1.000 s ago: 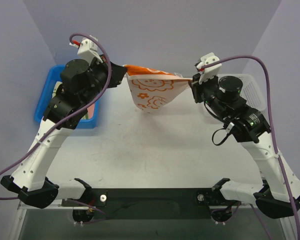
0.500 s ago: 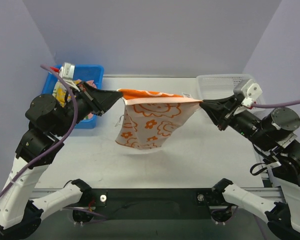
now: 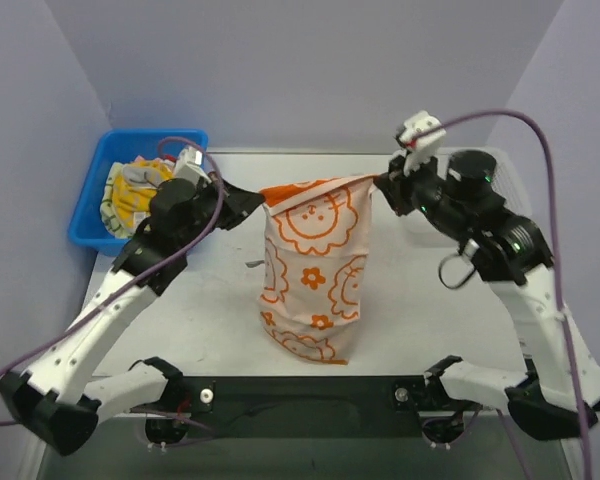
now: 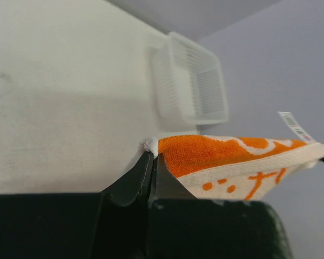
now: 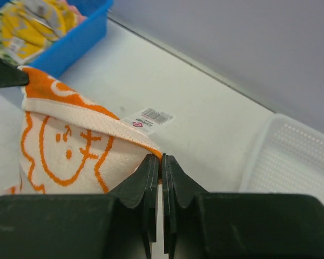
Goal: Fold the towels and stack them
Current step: Flatten out the crumpled towel
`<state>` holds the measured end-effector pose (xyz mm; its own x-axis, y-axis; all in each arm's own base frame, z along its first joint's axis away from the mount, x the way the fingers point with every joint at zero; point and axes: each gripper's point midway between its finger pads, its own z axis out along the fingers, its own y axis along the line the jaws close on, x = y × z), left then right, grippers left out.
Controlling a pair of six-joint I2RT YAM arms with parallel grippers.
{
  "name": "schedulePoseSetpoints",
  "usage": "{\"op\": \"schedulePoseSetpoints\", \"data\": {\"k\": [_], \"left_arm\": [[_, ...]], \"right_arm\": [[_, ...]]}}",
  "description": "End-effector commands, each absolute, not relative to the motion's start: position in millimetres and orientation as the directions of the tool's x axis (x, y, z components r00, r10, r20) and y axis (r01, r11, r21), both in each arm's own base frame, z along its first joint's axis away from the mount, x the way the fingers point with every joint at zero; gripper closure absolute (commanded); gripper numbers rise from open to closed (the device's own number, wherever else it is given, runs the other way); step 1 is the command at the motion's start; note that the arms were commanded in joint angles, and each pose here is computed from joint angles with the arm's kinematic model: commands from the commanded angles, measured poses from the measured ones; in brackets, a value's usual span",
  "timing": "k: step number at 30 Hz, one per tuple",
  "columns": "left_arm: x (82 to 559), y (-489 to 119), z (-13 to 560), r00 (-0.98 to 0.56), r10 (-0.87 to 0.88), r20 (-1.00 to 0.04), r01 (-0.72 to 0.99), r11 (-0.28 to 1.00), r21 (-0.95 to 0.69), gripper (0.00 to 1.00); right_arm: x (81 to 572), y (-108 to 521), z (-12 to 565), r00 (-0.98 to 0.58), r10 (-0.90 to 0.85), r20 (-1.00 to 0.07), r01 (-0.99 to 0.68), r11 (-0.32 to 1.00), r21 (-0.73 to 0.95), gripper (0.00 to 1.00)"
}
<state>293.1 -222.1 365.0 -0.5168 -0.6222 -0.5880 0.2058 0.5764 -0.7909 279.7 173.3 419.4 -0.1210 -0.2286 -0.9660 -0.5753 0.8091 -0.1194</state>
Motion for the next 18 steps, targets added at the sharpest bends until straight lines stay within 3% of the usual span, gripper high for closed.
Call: {"op": "schedulePoseSetpoints", "data": {"k": [1,6,7,8,9,13,14,16,17,18], "left_arm": [[367.0,-217.7,279.1,-0.529,-0.681,-0.507,0.006,0.594,-0.805,1.00],[448.2,-231.3,209.5,-0.590,-0.702,-0.399,-0.090,0.548,-0.831,1.00],[462.2,-239.5,168.2,-0.642,-0.676,-0.362,-0.136,0.564,-0.814,1.00],[485.0,-244.4,182.5,-0.633,-0.678,-0.373,-0.102,0.552,-0.828,1.00],[497.7,-248.8,142.7,-0.670,-0.652,-0.355,-0.140,0.581,-0.801,1.00],[543.3,-259.8,127.1,-0.689,-0.618,-0.378,-0.094,0.593,-0.800,0.97],[554.7,-260.3,135.7,-0.677,-0.618,-0.399,-0.068,0.593,-0.803,0.92],[565.0,-254.6,124.8,-0.672,-0.624,-0.399,-0.079,0.596,-0.799,0.64],[568.6,-253.3,127.9,-0.664,-0.625,-0.410,-0.068,0.596,-0.800,0.53],[570.5,-249.9,132.9,-0.656,-0.629,-0.418,-0.060,0.595,-0.801,0.44]], "right_arm": [[355.5,167.6,362.3,-0.274,-0.232,-0.933,-0.469,0.880,-0.081,1.00],[449.0,175.4,259.8,-0.453,-0.292,-0.842,-0.434,0.897,-0.078,1.00],[462.6,176.2,246.2,-0.476,-0.287,-0.832,-0.426,0.902,-0.067,1.00],[485.0,180.0,222.4,-0.511,-0.290,-0.809,-0.417,0.907,-0.062,1.00],[498.6,176.6,213.3,-0.523,-0.284,-0.804,-0.401,0.914,-0.063,1.00],[554.8,167.7,181.5,-0.547,-0.261,-0.795,-0.327,0.941,-0.084,1.00],[568.9,168.7,170.8,-0.553,-0.251,-0.794,-0.317,0.945,-0.078,1.00],[582.9,163.4,164.7,-0.557,-0.227,-0.799,-0.292,0.954,-0.067,0.98],[587.9,160.3,154.0,-0.575,-0.206,-0.791,-0.261,0.963,-0.061,0.75],[592.0,157.6,157.7,-0.570,-0.192,-0.799,-0.238,0.969,-0.063,0.63]]}}
